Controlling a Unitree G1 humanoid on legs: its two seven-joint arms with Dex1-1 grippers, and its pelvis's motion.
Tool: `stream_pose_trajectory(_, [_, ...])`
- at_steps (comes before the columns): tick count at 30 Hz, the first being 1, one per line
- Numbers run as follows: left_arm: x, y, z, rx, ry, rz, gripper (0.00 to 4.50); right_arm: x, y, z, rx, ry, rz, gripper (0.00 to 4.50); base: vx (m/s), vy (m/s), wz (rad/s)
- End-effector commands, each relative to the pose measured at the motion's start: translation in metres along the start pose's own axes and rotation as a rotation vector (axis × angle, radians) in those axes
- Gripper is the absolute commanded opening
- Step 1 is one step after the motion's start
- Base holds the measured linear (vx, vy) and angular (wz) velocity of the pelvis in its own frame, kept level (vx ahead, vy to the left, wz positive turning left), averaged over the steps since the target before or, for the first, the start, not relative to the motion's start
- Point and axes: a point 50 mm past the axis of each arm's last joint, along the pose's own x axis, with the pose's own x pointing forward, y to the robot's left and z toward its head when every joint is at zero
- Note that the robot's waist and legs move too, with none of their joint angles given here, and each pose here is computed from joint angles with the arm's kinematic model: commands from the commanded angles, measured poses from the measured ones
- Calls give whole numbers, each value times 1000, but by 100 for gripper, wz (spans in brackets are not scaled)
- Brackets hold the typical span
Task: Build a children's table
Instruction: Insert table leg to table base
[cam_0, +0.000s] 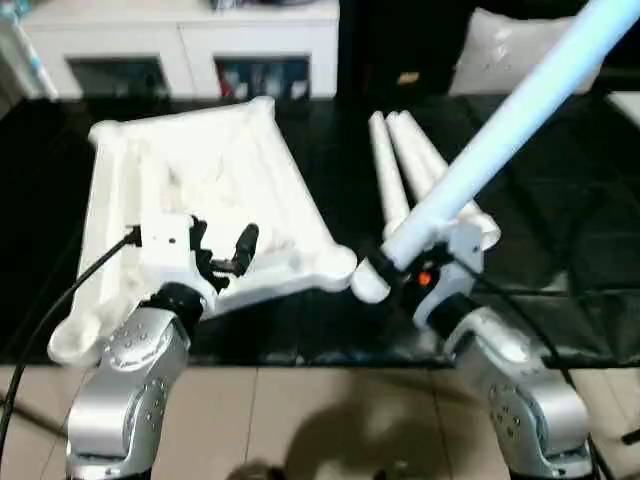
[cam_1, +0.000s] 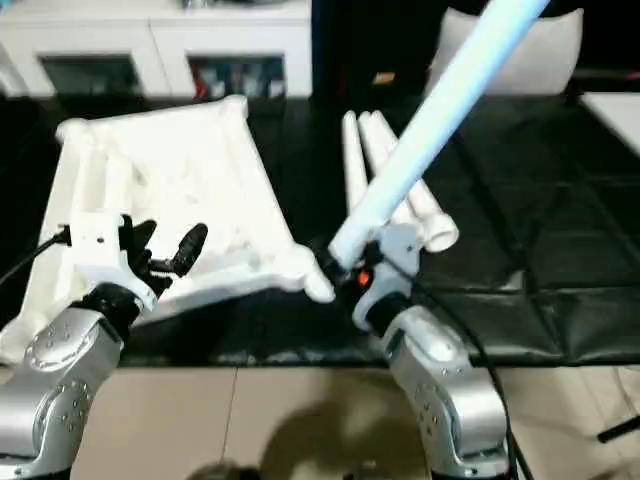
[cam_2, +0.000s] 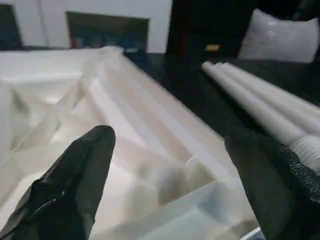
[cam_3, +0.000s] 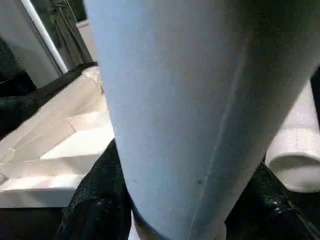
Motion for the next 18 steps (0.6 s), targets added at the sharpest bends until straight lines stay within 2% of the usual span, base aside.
stream_pose_trajectory(1, [-2,-1,-1,9,2,5,407,1,4,7,-34,-16,33,191,33,24,59])
stream_pose_trajectory(5, [0,-5,-3,5,10,-5,407,-1,4,6,-77,16,63,191,26,6,46])
stream_pose_trajectory(10, [-1,-9,-3,22,9,-15,407,-4,-1,6,-84,33,73,191,120,42,2])
stream_pose_trajectory(18, [-4,-4,-4,21,5,21,407,-3,-8,10,-142,30,70,191,147,-29,0])
